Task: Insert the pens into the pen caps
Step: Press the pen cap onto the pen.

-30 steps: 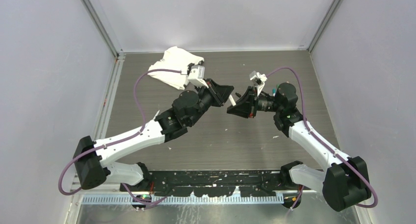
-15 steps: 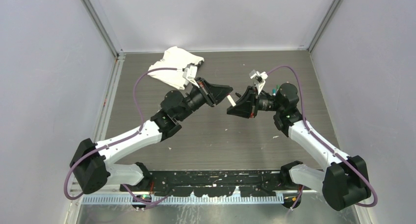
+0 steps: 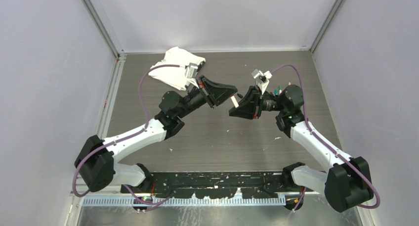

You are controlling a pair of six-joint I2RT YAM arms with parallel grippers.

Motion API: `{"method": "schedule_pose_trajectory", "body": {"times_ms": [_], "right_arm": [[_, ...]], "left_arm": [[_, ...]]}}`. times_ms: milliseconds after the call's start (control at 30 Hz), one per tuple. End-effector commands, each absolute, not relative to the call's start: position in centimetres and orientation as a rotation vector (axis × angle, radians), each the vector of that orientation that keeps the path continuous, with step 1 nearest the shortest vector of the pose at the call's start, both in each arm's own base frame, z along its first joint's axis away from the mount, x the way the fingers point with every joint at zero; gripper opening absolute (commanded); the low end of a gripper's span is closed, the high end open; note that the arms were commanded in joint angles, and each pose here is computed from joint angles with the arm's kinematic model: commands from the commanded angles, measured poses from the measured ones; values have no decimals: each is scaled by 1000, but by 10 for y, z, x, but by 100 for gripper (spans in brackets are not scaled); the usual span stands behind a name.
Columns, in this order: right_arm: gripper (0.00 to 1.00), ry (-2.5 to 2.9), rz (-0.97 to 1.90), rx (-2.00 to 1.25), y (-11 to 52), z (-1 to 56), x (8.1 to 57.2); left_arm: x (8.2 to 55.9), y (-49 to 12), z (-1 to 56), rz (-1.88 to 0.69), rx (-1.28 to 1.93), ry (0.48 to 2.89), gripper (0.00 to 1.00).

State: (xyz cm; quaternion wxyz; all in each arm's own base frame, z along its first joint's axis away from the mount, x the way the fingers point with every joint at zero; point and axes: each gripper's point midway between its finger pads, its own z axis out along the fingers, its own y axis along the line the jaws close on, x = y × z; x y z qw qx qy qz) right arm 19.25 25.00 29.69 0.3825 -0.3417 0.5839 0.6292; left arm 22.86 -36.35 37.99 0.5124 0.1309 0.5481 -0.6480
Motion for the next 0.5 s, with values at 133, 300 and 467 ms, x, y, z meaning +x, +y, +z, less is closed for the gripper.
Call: {"method": "schedule_pose_trajectory", "body": {"times_ms": [133,300,467], "right_arm": [[1,1446,1601,-801,251,321,203],[1,1418,1591,-815,249,329,198],[1,1403,1583,-827,247,333,195]], "left_arm": [[178,-376,401,-1712,601,1110,1],[166,-377,401,-1782,670,1079,1],[162,-369,404,-1829,689,1076,1]]}}
